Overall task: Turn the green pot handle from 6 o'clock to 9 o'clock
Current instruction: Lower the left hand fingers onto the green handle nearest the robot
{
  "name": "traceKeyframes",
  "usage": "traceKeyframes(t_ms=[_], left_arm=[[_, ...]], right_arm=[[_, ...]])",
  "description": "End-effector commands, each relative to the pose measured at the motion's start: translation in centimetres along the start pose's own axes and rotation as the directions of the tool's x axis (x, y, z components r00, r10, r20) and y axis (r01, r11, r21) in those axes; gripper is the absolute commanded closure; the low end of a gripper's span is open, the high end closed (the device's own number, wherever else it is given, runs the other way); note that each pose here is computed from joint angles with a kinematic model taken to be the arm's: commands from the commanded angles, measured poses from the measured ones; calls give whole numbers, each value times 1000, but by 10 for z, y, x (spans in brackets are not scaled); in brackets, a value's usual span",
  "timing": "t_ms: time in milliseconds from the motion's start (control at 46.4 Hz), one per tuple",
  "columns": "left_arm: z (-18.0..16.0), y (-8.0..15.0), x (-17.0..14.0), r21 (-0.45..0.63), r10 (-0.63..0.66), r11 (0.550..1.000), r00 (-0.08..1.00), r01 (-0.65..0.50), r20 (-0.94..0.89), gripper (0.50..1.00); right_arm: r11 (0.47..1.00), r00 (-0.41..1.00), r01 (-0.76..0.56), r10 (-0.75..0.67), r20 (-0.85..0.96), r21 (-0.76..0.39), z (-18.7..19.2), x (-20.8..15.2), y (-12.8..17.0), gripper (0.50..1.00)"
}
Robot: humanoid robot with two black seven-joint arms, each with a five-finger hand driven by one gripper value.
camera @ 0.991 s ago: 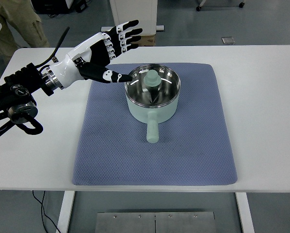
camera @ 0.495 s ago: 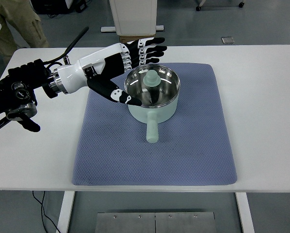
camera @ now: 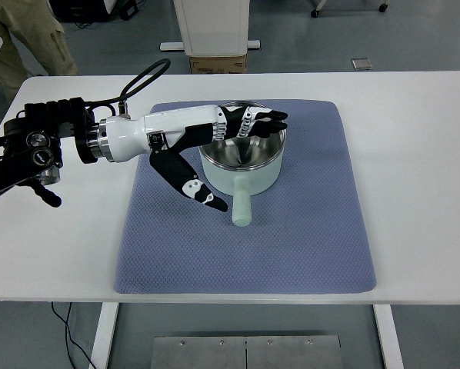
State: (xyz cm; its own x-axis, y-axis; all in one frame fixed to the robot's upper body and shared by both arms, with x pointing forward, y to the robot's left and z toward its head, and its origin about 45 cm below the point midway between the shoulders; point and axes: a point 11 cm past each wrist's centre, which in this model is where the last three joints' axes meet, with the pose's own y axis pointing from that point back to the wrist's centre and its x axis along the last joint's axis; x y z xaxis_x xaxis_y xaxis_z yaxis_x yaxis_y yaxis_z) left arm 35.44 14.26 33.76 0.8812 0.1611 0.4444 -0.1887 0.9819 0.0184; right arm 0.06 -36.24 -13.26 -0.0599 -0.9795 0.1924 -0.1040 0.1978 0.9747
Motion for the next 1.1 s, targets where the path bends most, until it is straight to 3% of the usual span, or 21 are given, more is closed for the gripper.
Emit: traceKeyframes(t_ms=[0,538,1077], left_arm=[[-1,-3,-5,11,-45,999,999,44,12,500],[-12,-34,-38,135,-311,948,929,289,201,500],[-34,-36,-35,292,-430,891,853,347,297,500]], right_arm=[[1000,1000,0,0,-2,0,0,0,0,500],[1000,1000,0,0,0,0,0,0,0,500],[1000,1000,0,0,0,0,0,0,0,500]])
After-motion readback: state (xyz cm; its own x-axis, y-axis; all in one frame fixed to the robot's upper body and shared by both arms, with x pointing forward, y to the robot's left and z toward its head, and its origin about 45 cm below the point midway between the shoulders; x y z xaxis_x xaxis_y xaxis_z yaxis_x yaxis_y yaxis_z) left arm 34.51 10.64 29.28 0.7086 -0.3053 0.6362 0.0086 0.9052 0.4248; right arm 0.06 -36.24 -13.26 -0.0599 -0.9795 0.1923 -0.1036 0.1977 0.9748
